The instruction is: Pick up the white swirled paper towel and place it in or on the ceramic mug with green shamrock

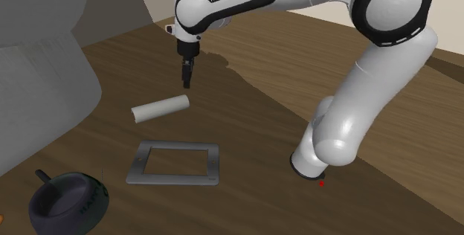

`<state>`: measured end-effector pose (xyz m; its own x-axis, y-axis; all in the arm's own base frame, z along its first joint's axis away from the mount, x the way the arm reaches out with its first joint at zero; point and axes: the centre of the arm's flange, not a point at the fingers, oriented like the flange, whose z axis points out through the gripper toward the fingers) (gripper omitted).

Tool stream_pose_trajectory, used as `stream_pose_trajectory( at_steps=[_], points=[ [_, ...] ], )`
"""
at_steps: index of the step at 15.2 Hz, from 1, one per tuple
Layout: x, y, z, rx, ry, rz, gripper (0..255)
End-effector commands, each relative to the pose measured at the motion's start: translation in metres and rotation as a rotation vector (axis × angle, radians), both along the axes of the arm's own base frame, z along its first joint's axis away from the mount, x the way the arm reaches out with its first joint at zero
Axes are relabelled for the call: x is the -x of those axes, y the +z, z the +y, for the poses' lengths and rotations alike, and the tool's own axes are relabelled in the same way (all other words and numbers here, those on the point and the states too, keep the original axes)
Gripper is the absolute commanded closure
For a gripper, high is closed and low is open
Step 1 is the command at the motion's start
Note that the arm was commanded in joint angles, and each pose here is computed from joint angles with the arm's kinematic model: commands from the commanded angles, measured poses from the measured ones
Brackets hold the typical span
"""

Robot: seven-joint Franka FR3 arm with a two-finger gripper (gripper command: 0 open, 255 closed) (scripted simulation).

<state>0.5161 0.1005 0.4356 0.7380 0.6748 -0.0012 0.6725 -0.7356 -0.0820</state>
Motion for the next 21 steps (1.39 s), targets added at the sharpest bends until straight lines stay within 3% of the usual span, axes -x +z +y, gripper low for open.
stream_pose_trajectory(
  at_steps=[1,8,15,21],
  points=[
    [-0.015,-0.015,0.017,0.001,0.081,-0.004,0],
    [-0.052,-0.063,0.084,0.006,0.343,-0.016,0],
    [-0.050,-0.100,0.085,0.006,0.343,-0.016,0],
    [-0.050,-0.103,0.085,0.006,0.343,-0.016,0]
  ],
)
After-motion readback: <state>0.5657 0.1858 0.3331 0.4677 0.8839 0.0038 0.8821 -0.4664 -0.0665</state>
